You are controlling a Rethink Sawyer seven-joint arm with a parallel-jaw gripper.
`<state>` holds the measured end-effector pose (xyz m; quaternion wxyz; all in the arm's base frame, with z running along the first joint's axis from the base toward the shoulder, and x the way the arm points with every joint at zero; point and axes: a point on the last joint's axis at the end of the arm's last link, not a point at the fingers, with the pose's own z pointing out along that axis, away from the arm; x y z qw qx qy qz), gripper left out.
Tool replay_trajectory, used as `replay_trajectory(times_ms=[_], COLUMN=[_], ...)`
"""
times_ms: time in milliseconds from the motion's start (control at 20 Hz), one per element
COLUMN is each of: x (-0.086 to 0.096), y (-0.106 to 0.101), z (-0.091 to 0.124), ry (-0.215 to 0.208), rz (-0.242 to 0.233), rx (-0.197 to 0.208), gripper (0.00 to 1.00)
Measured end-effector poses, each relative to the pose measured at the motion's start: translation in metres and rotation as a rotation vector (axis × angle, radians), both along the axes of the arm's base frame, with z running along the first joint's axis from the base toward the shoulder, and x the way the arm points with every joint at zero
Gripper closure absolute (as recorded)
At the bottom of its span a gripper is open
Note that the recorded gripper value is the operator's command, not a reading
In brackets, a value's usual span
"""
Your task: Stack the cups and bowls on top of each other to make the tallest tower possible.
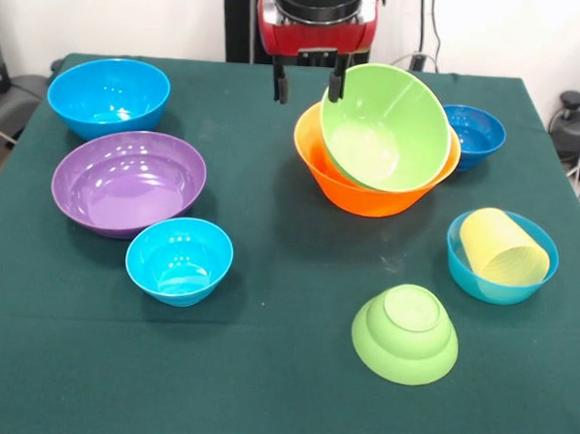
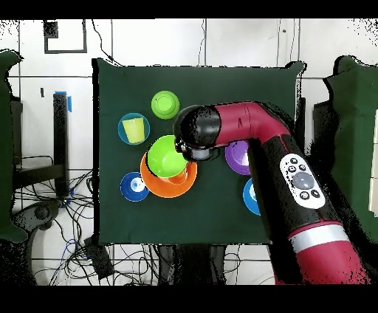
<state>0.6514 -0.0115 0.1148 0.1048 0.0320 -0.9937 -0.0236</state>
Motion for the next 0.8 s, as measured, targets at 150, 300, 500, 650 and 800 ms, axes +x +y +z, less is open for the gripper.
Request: replay_trajectory(times_ms=[150, 300, 500, 650, 800], x=[-0.003, -0.009, -0.013, -0.013, -0.011], y=[0.001, 0.004, 0.008, 0.011, 0.012], z=[-0.004, -0.003, 0.001, 0.004, 0.005], ry=[0.004, 0.008, 0.008, -0.005, -0.017], rz=[0.012, 0.03, 0.043, 0.051, 0.052], rx=[-0.002, -0.004, -0.006, -0.005, -0.005], gripper=[0.0, 0.0, 0.0, 0.0, 0.0])
